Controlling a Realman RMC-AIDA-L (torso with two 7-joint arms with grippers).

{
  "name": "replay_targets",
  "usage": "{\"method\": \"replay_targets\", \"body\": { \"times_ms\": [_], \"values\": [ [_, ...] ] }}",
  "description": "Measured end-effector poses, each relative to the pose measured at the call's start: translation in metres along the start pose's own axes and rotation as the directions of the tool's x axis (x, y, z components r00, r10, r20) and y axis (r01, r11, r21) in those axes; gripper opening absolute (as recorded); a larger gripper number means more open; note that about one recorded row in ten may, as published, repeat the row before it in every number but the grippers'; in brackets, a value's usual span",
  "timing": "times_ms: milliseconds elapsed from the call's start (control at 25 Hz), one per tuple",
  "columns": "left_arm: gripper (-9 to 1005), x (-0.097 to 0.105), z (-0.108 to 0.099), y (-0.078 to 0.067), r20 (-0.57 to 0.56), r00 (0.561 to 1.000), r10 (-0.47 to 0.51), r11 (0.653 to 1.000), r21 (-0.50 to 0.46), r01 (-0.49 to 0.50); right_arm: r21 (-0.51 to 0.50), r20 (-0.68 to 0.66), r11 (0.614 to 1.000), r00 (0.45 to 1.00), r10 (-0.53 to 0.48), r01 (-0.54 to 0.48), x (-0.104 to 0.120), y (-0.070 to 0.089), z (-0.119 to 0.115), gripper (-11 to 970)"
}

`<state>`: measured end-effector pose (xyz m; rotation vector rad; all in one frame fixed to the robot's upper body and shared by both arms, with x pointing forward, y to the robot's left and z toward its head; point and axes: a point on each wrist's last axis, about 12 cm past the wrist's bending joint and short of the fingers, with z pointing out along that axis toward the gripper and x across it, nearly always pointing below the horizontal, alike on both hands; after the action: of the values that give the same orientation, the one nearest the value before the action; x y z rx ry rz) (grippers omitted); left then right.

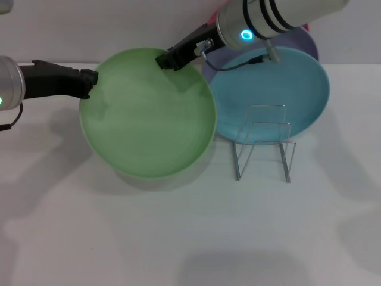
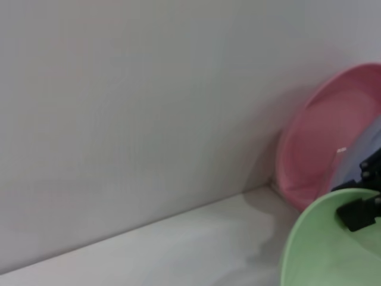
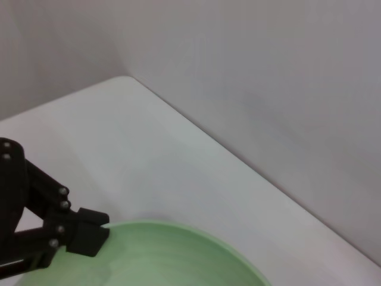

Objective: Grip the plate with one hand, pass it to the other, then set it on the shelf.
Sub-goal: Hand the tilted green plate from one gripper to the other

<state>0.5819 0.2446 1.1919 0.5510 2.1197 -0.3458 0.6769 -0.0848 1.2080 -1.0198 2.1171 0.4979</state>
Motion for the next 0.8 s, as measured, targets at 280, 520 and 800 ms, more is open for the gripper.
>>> {"method": "replay_targets", "body": {
  "times_ms": [280,520,800],
  "values": [
    [51,0.0,-0.005,0.001,0.056,0.998,-0.024,0.999,0.033,0.022,-0.009,0.024,1.0,1.0,0.004,-0.004,0.003,-0.001,-0.004,147],
    [84,0.0,-0.007,-0.003,0.097,0.995,-0.014,0.998,0.068,0.007,-0.015,0.028,1.0,1.0,-0.003,0.003,0.006,0.001,-0.005,140],
    [418,-0.002,-0.009,-0.004,0.124,0.992,0.03,0.997,0.067,-0.038,-0.009,0.055,1.0,0.998,0.001,-0.001,0.007,0.002,-0.013,131]
  ]
}}
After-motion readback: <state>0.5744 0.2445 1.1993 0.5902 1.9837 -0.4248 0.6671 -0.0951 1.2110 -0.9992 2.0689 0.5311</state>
